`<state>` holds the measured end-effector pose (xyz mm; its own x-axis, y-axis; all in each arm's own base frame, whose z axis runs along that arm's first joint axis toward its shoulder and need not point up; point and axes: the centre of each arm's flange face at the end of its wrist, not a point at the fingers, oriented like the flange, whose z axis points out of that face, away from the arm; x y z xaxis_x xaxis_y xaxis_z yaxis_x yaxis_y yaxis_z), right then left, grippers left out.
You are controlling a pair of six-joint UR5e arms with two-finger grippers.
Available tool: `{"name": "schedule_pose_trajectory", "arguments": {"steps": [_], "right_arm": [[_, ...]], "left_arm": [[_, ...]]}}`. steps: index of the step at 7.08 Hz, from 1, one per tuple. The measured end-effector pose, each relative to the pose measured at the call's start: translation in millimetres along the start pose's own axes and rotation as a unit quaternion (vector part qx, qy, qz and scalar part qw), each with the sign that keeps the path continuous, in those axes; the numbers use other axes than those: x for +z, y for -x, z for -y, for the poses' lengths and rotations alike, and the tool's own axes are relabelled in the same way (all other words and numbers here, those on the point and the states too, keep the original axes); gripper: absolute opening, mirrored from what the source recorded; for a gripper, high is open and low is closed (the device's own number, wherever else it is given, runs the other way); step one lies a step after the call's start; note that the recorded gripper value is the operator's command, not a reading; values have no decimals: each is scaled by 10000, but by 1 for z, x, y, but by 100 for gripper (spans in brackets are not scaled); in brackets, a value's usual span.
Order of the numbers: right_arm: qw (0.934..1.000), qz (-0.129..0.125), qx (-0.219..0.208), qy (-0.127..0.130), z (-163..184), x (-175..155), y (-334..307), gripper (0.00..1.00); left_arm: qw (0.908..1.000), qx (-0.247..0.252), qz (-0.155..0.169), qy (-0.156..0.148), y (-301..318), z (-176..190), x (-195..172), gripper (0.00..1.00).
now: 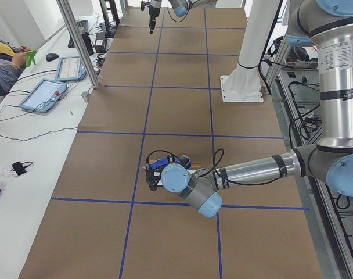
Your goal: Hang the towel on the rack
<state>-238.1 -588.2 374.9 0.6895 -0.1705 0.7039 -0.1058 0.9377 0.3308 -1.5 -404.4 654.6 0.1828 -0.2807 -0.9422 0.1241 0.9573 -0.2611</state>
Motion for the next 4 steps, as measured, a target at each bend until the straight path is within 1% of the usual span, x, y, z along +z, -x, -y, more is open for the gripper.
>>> {"name": "schedule_pose_trajectory", "arguments": {"steps": [2, 3, 4], "right_arm": [[10000, 2, 9, 4, 0, 0, -1, 100], [10000, 0, 12, 9, 0, 0, -2, 100], [10000, -1, 12, 13, 0, 1, -2, 100]], "left_arm": [[10000, -30, -18, 22, -4, 1, 1, 5], [10000, -47, -51, 64, -6, 1, 1, 8], [9999, -64, -81, 101, -7, 0, 1, 61]]}}
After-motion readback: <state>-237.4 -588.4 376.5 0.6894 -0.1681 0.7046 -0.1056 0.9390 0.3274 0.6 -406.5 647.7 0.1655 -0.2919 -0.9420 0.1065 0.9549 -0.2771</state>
